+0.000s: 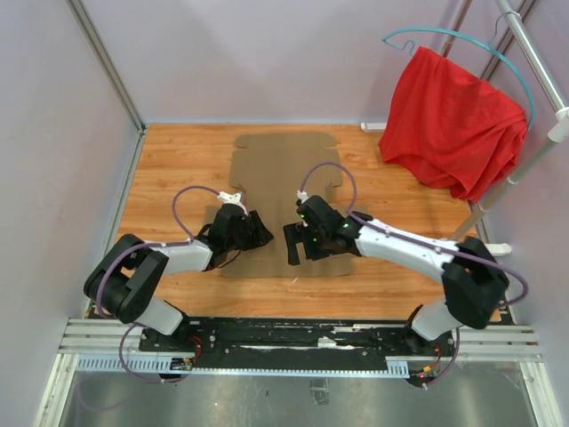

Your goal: Fold the paper box

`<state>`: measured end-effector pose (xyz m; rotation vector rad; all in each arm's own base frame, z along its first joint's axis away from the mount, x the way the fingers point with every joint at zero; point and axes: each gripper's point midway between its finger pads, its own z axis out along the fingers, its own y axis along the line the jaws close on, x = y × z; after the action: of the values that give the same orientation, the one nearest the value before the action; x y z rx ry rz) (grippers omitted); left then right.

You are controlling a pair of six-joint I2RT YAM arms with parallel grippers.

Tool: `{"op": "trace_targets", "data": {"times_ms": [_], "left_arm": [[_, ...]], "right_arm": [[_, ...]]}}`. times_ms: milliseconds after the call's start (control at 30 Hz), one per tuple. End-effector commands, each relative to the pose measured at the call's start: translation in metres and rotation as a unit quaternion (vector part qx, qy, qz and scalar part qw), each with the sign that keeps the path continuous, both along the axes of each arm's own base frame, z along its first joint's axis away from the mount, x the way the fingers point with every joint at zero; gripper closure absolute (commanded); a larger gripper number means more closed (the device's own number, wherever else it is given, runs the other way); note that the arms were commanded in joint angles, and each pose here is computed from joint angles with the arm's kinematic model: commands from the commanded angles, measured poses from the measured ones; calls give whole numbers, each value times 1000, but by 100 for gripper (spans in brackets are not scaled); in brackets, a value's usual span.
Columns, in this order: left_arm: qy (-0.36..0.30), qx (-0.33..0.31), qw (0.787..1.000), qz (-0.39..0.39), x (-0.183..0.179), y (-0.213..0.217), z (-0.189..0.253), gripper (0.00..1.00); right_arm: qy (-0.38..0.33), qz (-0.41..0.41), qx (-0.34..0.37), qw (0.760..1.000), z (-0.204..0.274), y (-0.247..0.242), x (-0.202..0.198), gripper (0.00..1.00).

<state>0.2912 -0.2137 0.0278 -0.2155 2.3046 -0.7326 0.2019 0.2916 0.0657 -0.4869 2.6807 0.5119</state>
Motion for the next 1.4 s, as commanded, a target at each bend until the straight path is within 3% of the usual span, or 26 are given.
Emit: {"op": "trace_targets", "data": {"times_ms": [0, 133, 267, 500, 733, 833, 1000, 1167, 1367], "left_arm": [[93, 87, 992, -13, -39, 25, -43, 47], [88, 85, 992, -8, -36, 25, -39, 47], [86, 84, 993, -7, -35, 25, -35, 47], [85, 85, 993, -5, -36, 26, -33, 47], [85, 84, 993, -4, -37, 27, -34, 46], [87, 84, 993, -5, -37, 27, -36, 47], [87, 86, 993, -5, -37, 27, -36, 47], [83, 95, 992, -2, -36, 31, -30, 46], [57, 102, 993, 10, -35, 39, 4, 42]], "right_arm": [[-53, -82, -56, 994, 23, -56, 1, 4], [-24, -150, -57, 987, 7, -104, -10, 4], [8, -170, -24, 985, -12, -120, -25, 4], [29, -176, -40, 983, -31, -125, -31, 8], [38, -156, -8, 987, -39, -104, -23, 12], [44, -153, -10, 987, -42, -98, -19, 21], [38, -156, -23, 987, -43, -99, -12, 58], [24, -167, -50, 984, -38, -109, -8, 81], [-4, -180, -99, 979, -30, -126, -4, 89]]}}
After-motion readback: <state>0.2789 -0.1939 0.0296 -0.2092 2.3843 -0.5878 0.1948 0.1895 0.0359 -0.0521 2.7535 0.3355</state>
